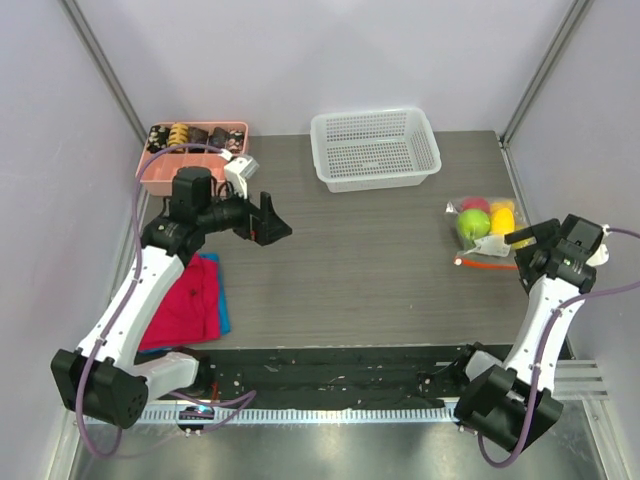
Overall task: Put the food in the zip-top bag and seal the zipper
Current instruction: Place the zipper food storage bag at the center of the board, then reset both arms
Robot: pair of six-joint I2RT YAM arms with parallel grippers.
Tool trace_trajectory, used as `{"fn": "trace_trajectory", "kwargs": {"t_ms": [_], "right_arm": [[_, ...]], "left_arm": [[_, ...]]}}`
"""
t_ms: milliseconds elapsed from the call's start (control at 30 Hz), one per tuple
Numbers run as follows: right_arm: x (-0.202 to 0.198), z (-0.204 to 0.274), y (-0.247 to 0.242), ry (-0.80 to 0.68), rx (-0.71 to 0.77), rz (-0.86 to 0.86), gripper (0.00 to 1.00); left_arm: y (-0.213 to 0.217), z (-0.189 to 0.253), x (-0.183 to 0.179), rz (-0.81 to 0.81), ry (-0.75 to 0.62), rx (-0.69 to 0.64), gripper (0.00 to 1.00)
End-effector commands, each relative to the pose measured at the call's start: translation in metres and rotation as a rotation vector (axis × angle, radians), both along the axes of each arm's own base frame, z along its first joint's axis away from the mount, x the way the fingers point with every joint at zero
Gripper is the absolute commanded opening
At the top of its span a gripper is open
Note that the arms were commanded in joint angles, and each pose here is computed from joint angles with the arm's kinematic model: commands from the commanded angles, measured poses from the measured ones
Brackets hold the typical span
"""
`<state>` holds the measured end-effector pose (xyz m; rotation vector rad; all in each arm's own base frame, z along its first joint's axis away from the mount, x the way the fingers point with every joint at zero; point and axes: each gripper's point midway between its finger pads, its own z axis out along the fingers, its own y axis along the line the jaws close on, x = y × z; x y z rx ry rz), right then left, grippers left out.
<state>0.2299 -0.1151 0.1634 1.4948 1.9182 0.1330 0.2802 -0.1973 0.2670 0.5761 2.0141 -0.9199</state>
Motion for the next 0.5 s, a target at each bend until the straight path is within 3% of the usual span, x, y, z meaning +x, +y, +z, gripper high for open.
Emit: {"fn": "trace_trajectory", "kwargs": {"t_ms": [0, 167, 233, 467], "right_arm": [[-0.019, 0.039, 0.019, 0.021, -0.068, 0.169, 1.00], [0.013, 0.075, 0.061, -0.150, -0.008, 0.503, 1.00], [0.029, 0.078, 0.060, -0.143, -0.042, 0.561, 1.00], [0.076, 0.095, 0.150, -0.189, -0.220, 0.910, 1.00]], "left_arm": [[0.026, -0.003, -0.004, 0.131, 0.083, 0.009, 1.00], [0.046, -0.024, -0.011, 0.203, 0.263, 0.084, 1.00], [0.059, -0.027, -0.005, 0.264, 0.268, 0.120, 1.00], [0.102, -0.049, -0.004, 0.426, 0.237, 0.245, 1.00]]}}
